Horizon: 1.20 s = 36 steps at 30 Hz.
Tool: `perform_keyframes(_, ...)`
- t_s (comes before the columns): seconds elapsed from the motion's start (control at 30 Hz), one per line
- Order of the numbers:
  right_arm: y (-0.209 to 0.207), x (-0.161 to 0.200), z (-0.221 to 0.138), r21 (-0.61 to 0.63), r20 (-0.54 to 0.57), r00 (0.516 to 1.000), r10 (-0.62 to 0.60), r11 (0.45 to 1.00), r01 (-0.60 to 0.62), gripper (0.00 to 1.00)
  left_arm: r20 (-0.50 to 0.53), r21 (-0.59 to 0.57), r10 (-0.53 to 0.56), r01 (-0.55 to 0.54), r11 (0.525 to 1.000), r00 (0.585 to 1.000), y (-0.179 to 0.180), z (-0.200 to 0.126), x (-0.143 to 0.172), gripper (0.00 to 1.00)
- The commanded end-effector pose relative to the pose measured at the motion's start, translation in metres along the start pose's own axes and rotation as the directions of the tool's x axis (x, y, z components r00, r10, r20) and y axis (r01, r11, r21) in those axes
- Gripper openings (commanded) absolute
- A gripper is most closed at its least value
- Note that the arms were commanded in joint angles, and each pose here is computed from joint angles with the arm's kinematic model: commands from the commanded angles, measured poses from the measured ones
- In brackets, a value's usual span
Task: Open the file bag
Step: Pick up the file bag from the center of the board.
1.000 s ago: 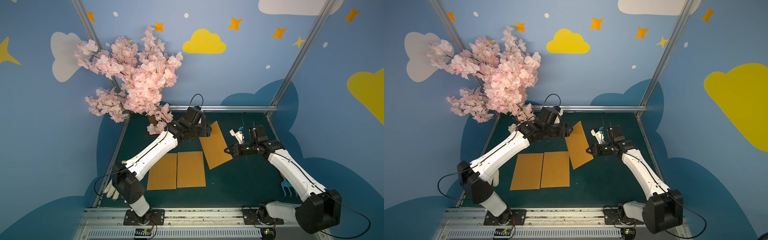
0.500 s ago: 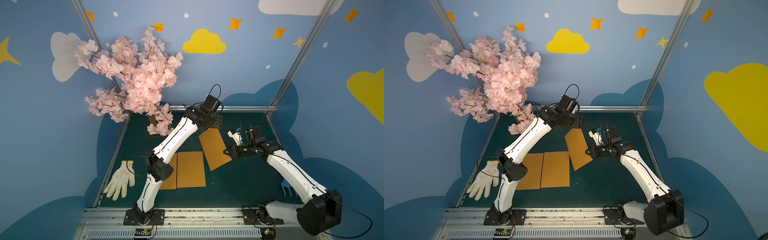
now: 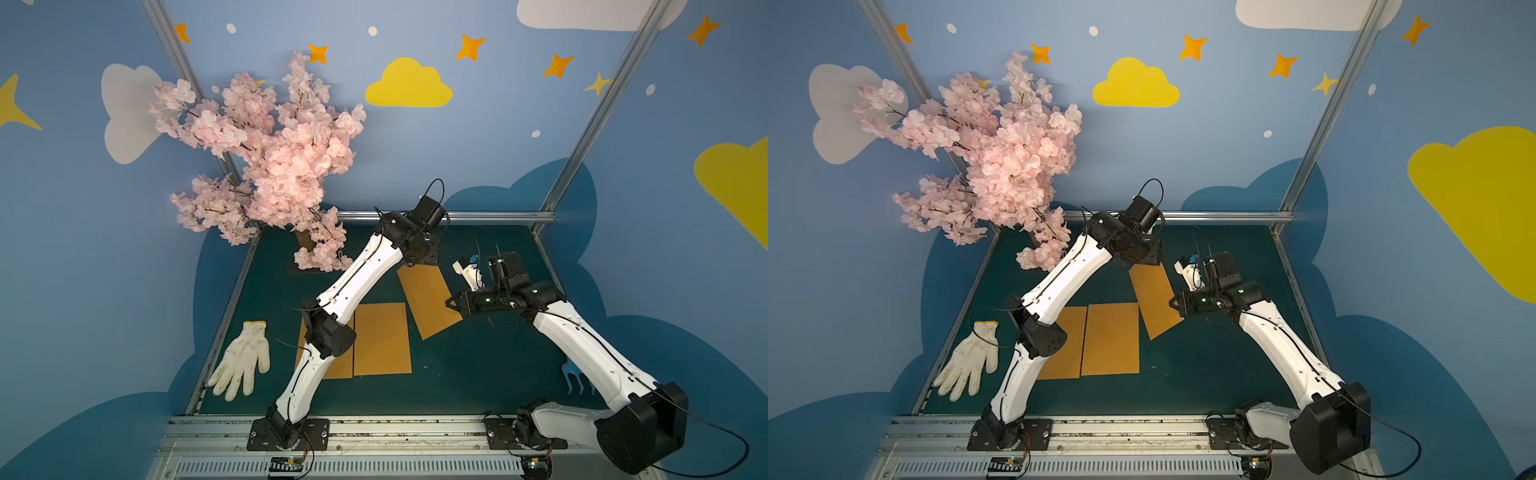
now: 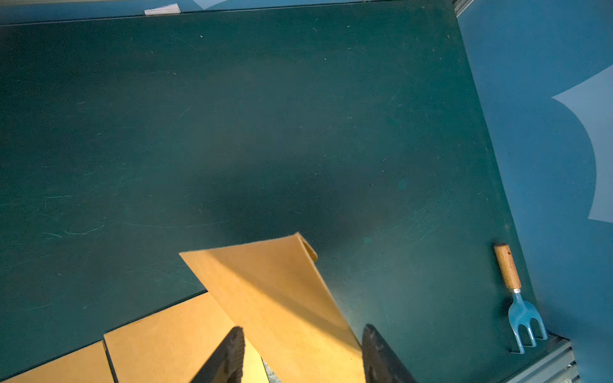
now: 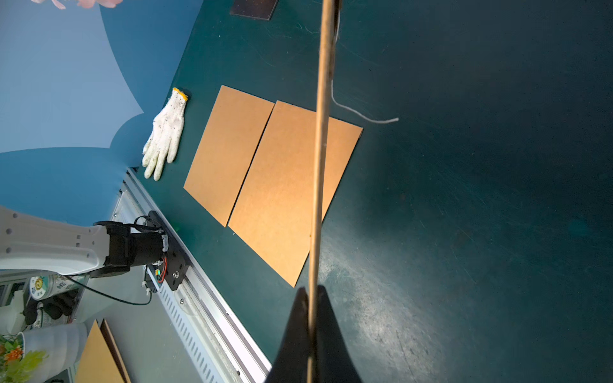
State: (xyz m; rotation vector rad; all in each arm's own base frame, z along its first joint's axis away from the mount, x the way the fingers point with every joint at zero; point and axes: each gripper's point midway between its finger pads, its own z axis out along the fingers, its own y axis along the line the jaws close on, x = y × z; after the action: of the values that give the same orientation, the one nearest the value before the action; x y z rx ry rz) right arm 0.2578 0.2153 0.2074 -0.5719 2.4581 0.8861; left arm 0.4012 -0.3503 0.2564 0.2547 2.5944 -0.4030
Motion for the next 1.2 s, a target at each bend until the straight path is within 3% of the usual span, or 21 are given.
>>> perform_keyframes(0.0,0.009,-0.015,-0.009,0.030,0.049,0.997,-0.065,0.998,0.063,0.02,-0.007,-0.025,-0.002,0.002,1.000,1.000,0.003,-0.002,0.003,0.57)
perform_keyframes(0.33,0.021,-0.022,0.005,0.046,0.049,0.994,-0.101,0.994,0.098,0.02,-0.015,-0.057,-0.019,0.018,0.998,1.000,0.009,0.004,0.006,0.53)
perform_keyframes(0.6,0.025,-0.025,0.005,0.053,0.055,0.992,-0.115,0.992,0.112,0.02,-0.011,-0.067,-0.032,0.031,0.997,0.999,0.009,0.004,0.006,0.26)
perform_keyframes(1.0,0.025,-0.032,0.004,0.094,0.070,0.988,-0.137,0.987,0.130,0.03,-0.020,-0.076,-0.032,0.031,0.997,0.999,0.009,0.006,0.009,0.13)
perform_keyframes(1.17,0.030,-0.035,0.006,0.104,0.067,0.985,-0.158,0.983,0.150,0.05,-0.017,-0.088,-0.033,0.032,0.996,0.999,0.011,0.006,0.009,0.03)
